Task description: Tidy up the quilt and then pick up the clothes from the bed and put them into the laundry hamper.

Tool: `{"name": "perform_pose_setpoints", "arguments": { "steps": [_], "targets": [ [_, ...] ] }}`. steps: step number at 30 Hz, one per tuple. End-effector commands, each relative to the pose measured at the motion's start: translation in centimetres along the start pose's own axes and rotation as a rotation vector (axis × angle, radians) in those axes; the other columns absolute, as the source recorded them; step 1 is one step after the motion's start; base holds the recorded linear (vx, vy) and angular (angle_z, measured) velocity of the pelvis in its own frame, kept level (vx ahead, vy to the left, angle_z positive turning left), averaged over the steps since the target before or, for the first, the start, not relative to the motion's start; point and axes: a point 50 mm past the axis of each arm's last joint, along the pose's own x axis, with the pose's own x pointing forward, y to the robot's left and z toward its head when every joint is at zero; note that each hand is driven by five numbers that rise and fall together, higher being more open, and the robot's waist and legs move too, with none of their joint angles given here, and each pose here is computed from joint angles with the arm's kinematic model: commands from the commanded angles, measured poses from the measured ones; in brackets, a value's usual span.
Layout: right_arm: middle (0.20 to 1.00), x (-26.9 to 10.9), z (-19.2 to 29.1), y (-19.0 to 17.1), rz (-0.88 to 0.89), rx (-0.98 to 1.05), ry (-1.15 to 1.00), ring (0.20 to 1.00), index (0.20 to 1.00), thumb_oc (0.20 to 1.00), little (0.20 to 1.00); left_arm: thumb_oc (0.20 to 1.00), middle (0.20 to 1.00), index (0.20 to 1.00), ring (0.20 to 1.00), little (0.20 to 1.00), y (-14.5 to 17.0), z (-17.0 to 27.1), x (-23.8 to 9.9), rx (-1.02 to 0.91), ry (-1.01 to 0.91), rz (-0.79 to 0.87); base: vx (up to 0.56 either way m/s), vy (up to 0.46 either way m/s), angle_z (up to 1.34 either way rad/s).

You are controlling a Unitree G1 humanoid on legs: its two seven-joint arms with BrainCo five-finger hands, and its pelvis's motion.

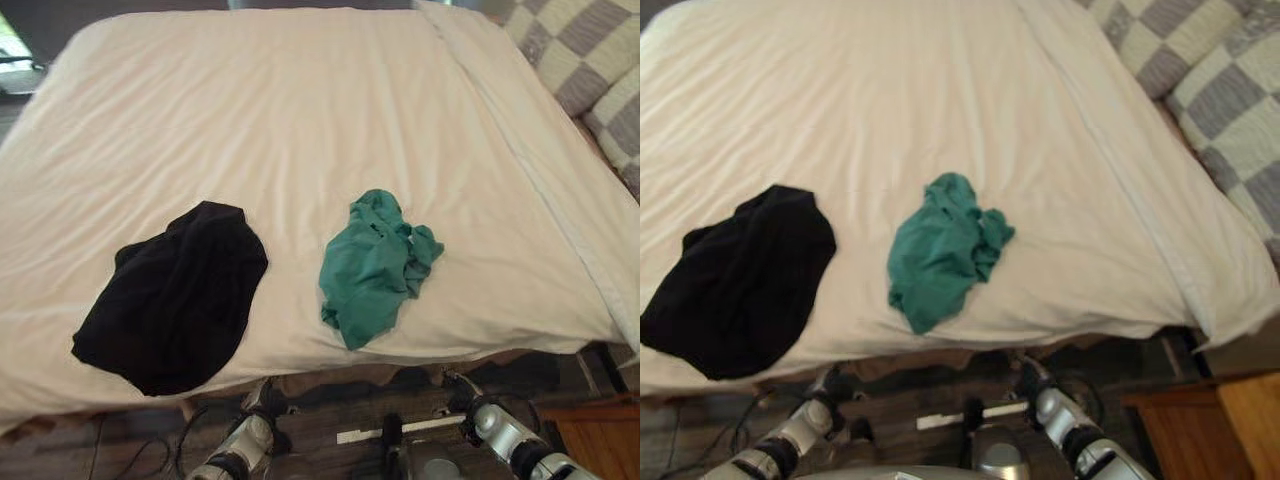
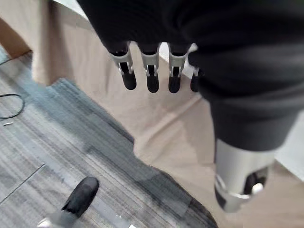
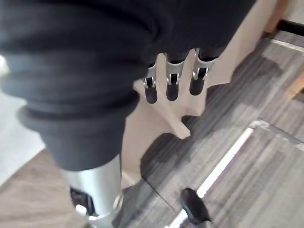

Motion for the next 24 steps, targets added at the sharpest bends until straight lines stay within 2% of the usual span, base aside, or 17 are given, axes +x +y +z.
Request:
{"name": "perform_pose_setpoints", "arguments": {
  "steps": [1,7,10,11,12,14,15,16,17,19,20,22,23,24],
  "targets": [
    [1.0,0.4,3.7,0.6,0.0,-0.033,-0.103,1.0,1.0,1.0,1.0,1.0,1.0,1.0,1.0,1.0,1.7,-0.1,0.3,0.041,0.002,0.052,-0.01,0.069,0.01],
    [1.0,0.2,2.9,1.8,0.026,-0.031,-0.073,1.0,1.0,1.0,1.0,1.0,1.0,1.0,1.0,1.0,2.5,-3.0,-0.1,0.049,0.117,0.088,-0.03,0.027,0.02],
    [1.0,-0.4,-1.3,2.2,-0.006,0.123,0.102,1.0,1.0,1.0,1.0,1.0,1.0,1.0,1.0,1.0,1.4,-7.1,-1.5,-0.111,0.29,0.135,0.01,-0.026,0.08],
    [1.0,-0.4,-1.4,2.2,-0.005,0.122,0.102,1.0,1.0,1.0,1.0,1.0,1.0,1.0,1.0,1.0,1.4,-7.2,-1.5,-0.111,0.291,0.134,0.05,-0.015,0.23],
    [1.0,-1.2,-4.7,2.4,-0.03,0.239,0.245,1.0,1.0,1.0,1.0,1.0,1.0,1.0,1.0,1.0,0.3,-10.9,-3.3,-0.236,0.453,0.153,0.05,-0.019,0.21],
    [1.0,-2.3,-8.0,2.4,-0.078,0.373,0.382,1.0,1.0,1.0,1.0,1.0,1.0,1.0,1.0,1.0,-0.4,-14.1,-5.2,-0.328,0.591,0.174,0.05,-0.017,0.18],
    [1.0,-2.4,-8.1,2.4,-0.078,0.373,0.383,1.0,1.0,1.0,1.0,1.0,1.0,1.0,1.0,1.0,-0.4,-14.1,-5.2,-0.328,0.592,0.174,0.07,-0.019,0.11],
    [1.0,-3.7,-11.5,1.1,-0.201,0.624,0.521,1.0,1.0,1.0,1.0,1.0,1.0,1.0,1.0,1.0,-0.2,-17.9,-7.9,-0.463,0.756,0.255,0.04,-0.015,0.03],
    [1.0,-3.7,-11.5,1.1,-0.201,0.625,0.521,1.0,1.0,1.0,1.0,1.0,1.0,1.0,1.0,1.0,-0.1,-17.9,-7.9,-0.463,0.756,0.256,0.06,-0.027,0.03],
    [1.0,-5.3,-14.7,-1.0,-0.389,0.828,0.604,1.0,1.0,1.0,1.0,1.0,1.0,1.0,1.0,1.0,1.9,-20.6,-9.8,-0.617,0.833,0.412,0.03,-0.013,0.04],
    [1.0,-5.7,-15.3,-2.0,-0.462,0.857,0.595,1.0,1.0,1.0,1.0,1.0,1.0,1.0,1.0,1.0,3.2,-21.0,-10.1,-0.645,0.826,0.48,0.02,-0.006,0.06],
    [1.0,-8.2,-16.4,-10.2,-0.846,0.826,0.435,1.0,1.0,1.0,1.0,1.0,1.0,1.0,1.0,1.0,13.2,-20.0,-10.5,-0.586,0.595,0.839,0.01,-0.002,0.13],
    [1.0,-8.2,-16.4,-10.1,-0.846,0.826,0.436,1.0,1.0,1.0,1.0,1.0,1.0,1.0,1.0,1.0,13.2,-20.0,-10.5,-0.585,0.595,0.839,-0.02,0.003,0.17],
    [1.0,-9.7,-15.0,-14.7,-0.987,0.684,0.288,1.0,1.0,1.0,1.0,1.0,1.0,1.0,1.0,1.0,18.7,-17.1,-10.9,-0.478,0.391,1.003,-0.02,-0.001,0.12]
  ]
}}
